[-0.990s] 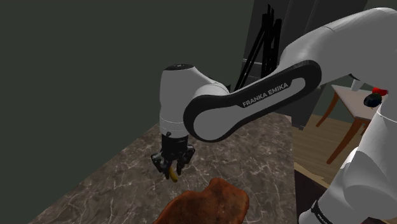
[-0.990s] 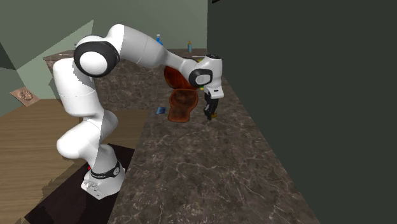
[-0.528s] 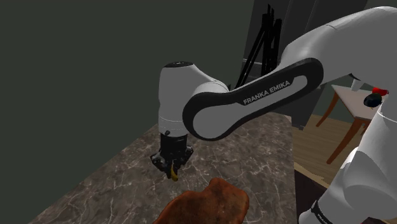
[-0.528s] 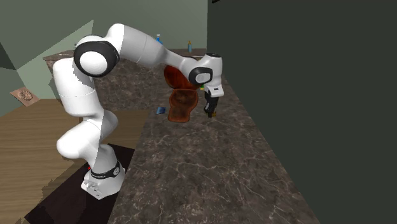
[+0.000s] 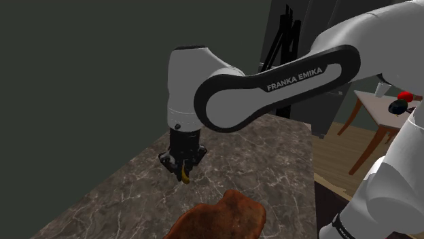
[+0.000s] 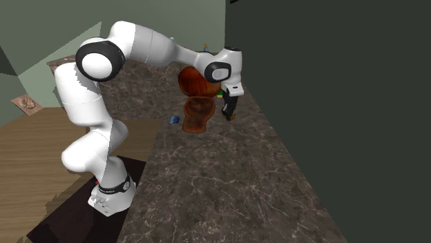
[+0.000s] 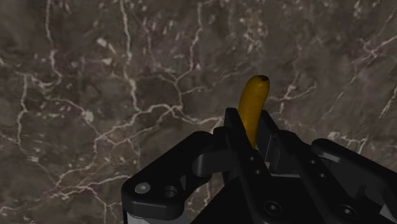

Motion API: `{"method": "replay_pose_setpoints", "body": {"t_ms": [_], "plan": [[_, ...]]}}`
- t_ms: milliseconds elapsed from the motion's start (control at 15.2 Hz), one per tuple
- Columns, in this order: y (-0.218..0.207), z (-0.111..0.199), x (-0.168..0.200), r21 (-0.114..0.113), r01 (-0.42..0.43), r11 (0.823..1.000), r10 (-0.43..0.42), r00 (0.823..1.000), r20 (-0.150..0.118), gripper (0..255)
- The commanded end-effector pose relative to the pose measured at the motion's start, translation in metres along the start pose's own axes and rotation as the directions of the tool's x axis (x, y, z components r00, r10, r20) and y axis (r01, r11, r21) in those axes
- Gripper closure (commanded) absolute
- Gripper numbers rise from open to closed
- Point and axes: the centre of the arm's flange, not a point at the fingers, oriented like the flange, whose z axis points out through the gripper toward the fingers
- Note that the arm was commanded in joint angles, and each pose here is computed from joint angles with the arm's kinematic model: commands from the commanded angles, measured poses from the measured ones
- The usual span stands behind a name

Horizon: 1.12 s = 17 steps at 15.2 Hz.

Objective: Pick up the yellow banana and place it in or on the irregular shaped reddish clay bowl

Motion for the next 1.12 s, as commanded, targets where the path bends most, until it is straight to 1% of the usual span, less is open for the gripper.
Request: {"method": "replay_pose_setpoints", "body": {"t_ms": [0, 1056], "plan": [[0.0, -0.011, 0.0, 0.0, 0.0, 1.0, 0.0, 1.0, 0.0, 255], [-0.009, -0.095, -0.004, 0.0, 0.0, 1.0, 0.0, 1.0, 0.0, 255]]}}
